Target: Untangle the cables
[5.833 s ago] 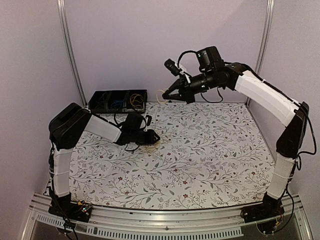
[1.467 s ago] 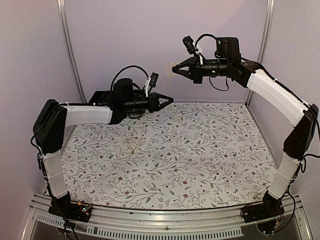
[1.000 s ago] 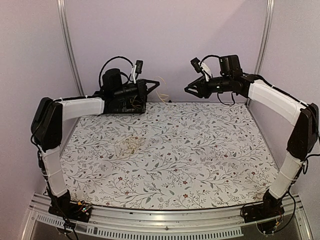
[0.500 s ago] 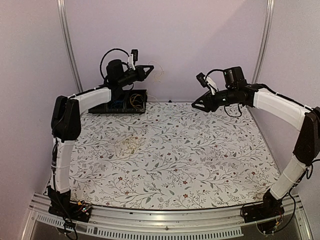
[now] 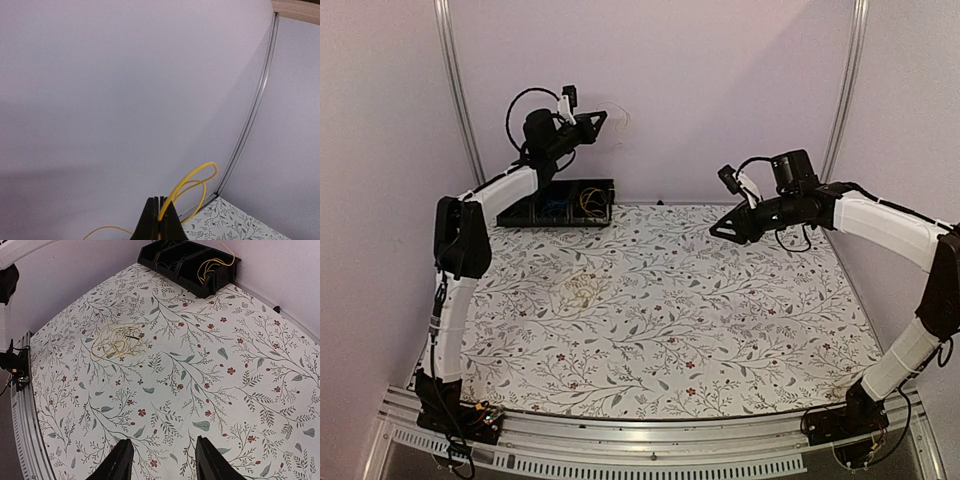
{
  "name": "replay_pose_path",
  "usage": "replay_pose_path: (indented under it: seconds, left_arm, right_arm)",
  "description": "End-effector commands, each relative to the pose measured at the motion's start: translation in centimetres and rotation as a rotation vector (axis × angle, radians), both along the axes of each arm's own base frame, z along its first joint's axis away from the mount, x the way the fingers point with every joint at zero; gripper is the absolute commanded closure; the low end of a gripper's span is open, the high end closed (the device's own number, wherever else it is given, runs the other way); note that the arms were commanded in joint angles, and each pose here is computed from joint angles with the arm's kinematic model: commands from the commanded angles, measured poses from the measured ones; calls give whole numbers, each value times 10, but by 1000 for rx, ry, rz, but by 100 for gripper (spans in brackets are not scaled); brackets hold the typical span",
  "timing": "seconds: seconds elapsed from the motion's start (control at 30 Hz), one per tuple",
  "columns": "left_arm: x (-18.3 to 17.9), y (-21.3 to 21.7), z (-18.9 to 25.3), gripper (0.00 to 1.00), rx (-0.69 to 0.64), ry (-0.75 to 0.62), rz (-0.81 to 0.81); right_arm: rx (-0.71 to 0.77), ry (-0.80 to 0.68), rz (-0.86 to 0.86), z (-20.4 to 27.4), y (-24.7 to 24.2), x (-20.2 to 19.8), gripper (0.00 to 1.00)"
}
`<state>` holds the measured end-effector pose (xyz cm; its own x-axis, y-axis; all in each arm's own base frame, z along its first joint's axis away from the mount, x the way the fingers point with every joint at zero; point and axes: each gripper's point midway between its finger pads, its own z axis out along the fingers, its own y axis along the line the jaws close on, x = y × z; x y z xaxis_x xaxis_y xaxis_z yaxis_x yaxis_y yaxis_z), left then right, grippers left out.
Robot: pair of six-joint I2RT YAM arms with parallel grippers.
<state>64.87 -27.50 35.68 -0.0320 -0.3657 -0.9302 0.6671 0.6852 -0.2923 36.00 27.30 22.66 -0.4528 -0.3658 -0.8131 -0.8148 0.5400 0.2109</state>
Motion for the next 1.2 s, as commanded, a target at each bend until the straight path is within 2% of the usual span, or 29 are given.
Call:
replay_pose_path:
  seconds: [0.0,0.23,0.83,1.17]
  left_arm:
    - [11,21,8,100,-10,-40,70]
    - [22,41,2,100,-13,-35,124]
    - [50,63,-93,100,29,110,192]
    - [63,79,-191,100,171,332,304]
  right_arm:
    - [12,-32,-8,11,-3,-5,53]
    - [6,-29,-9,8,-4,-6,53]
    - [-31,-20,-13,-6,-9,-9,52]
    - [-43,-13,-10,-13,-6,-2,51]
